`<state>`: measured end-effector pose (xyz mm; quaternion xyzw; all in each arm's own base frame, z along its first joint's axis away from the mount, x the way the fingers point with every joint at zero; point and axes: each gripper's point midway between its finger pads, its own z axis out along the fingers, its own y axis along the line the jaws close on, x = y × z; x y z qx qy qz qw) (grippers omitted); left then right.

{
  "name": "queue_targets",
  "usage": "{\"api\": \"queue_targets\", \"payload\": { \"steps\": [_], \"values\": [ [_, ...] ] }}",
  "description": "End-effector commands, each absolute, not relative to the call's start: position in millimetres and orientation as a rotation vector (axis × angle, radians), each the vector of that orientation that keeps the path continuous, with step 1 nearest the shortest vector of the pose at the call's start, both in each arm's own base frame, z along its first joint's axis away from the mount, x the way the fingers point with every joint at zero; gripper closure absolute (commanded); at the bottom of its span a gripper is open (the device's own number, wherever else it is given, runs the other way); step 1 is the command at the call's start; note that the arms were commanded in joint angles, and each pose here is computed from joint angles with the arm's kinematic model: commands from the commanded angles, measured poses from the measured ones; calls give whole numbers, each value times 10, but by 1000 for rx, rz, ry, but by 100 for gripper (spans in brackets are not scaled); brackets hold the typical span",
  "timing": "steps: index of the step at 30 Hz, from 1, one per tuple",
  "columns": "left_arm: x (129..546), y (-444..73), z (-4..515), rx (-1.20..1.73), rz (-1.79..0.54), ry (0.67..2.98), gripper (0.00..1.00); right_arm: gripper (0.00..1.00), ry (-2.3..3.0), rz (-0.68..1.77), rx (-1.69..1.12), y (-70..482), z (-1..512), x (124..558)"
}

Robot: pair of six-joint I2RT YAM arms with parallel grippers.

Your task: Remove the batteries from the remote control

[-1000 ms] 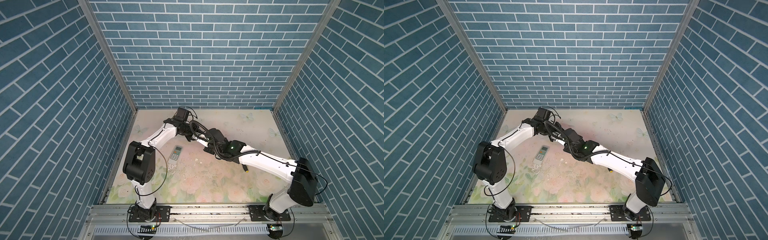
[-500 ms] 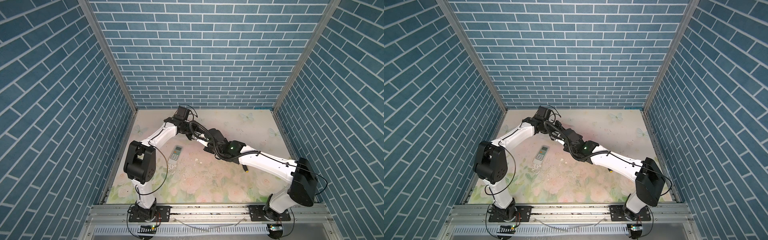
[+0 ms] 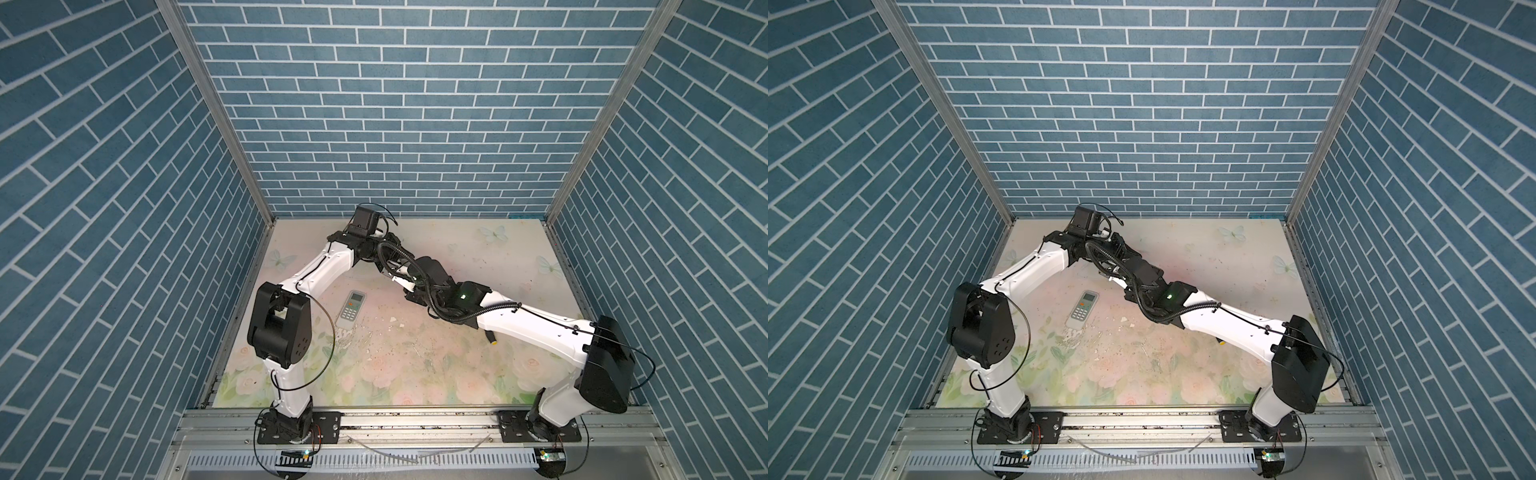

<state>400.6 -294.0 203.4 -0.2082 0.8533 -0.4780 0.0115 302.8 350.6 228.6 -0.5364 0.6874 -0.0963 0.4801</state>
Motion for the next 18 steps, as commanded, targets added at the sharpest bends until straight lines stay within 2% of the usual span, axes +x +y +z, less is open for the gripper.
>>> {"api": "queue_targets", "payload": {
  "steps": [1,6,18],
  "values": [
    [4052,-2984,2125,-593,-1512,2621,100,46,1635,-254,-1222,3550,2602,3116],
    [4052,-2992,2135,-603,-1537,2604,100,34,1634,-265,-1226,3564,2572,3135],
    [4100,-3024,2165,-617,-1582,2569,100,20,1606,-235,-1183,3540,2725,3106]
  ]
}}
